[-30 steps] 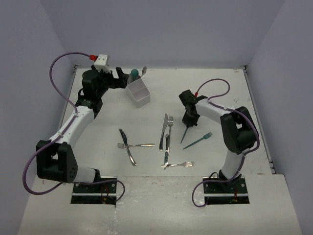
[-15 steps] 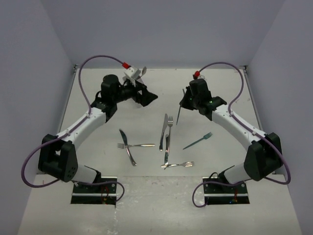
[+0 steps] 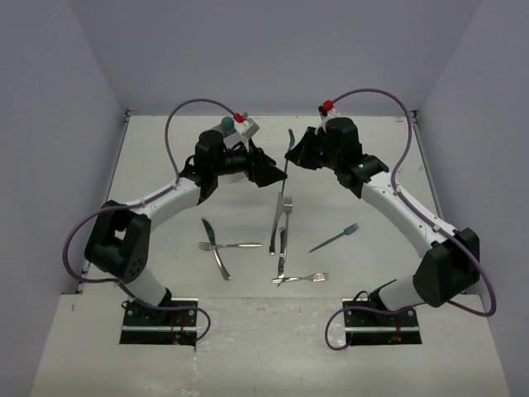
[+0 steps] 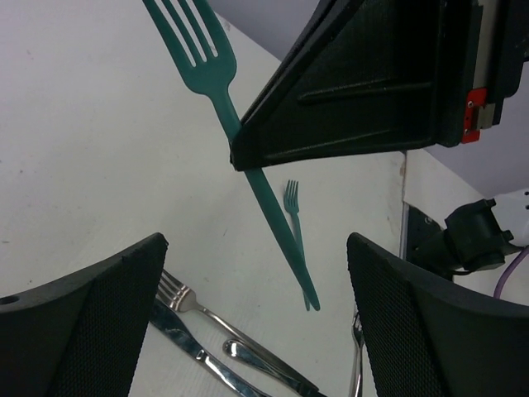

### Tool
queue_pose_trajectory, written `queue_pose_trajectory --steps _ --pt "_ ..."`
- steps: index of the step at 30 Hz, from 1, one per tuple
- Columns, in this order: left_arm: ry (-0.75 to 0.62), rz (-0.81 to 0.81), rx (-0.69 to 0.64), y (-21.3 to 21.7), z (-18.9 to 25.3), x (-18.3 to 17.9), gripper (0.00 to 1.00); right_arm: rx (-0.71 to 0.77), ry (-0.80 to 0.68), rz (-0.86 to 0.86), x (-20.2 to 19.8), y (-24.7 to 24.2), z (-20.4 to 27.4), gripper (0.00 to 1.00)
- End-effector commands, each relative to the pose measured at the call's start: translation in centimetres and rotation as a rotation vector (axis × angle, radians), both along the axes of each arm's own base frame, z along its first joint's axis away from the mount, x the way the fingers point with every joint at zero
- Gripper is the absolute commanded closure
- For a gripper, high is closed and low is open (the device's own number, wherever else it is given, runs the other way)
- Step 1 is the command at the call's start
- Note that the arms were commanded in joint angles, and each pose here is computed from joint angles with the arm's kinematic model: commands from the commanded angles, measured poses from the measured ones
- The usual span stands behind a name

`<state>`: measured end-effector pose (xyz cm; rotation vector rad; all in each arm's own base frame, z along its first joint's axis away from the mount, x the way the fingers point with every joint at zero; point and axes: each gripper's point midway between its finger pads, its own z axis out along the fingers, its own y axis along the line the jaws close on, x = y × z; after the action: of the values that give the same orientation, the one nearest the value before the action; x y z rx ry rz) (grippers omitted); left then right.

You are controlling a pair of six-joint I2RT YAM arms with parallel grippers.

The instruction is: Sort the eating utensils into containers

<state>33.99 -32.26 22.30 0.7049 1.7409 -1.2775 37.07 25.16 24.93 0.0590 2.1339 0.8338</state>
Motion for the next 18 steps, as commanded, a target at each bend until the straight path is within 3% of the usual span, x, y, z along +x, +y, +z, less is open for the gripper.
queue_pose_trajectory --steps 1,4,9,11,12,14,15,18 --pt "-0.073 -0.017 -0.095 -1.1 3.9 0.8 0.10 0.120 -0.090 0.074 -0.5 1.7 4.8 1.00" --pt "-0.064 -0.009 -0.106 -1.6 3.7 1.3 0.18 0.125 -0.096 0.077 -0.5 1.8 5.0 1.00" --pt "-0.065 -0.013 -0.112 -2.2 3.7 1.8 0.44 0.163 -0.109 0.106 -0.8 2.4 5.5 1.00" --pt "-0.074 -0.006 -0.106 -2.2 3.7 1.9 0.62 0.172 -0.119 0.117 -0.9 2.5 5.9 1.00" --pt "-0.079 0.003 -0.103 -2.1 3.8 2.1 0.83 0.171 -0.126 0.120 -0.9 2.5 6.1 1.00" --pt "-0.090 0.016 -0.099 -2.1 3.9 2.3 1.00 0.162 -0.128 0.125 -0.9 2.6 6.0 1.00" --pt "-0.101 0.017 -0.103 -2.0 4.3 2.3 1.00 0.157 -0.129 0.129 -0.9 2.6 5.9 1.00" --pt "-0.174 0.035 -0.092 -1.6 5.0 2.6 1.00 0.117 -0.134 0.127 -0.6 2.3 5.6 0.77"
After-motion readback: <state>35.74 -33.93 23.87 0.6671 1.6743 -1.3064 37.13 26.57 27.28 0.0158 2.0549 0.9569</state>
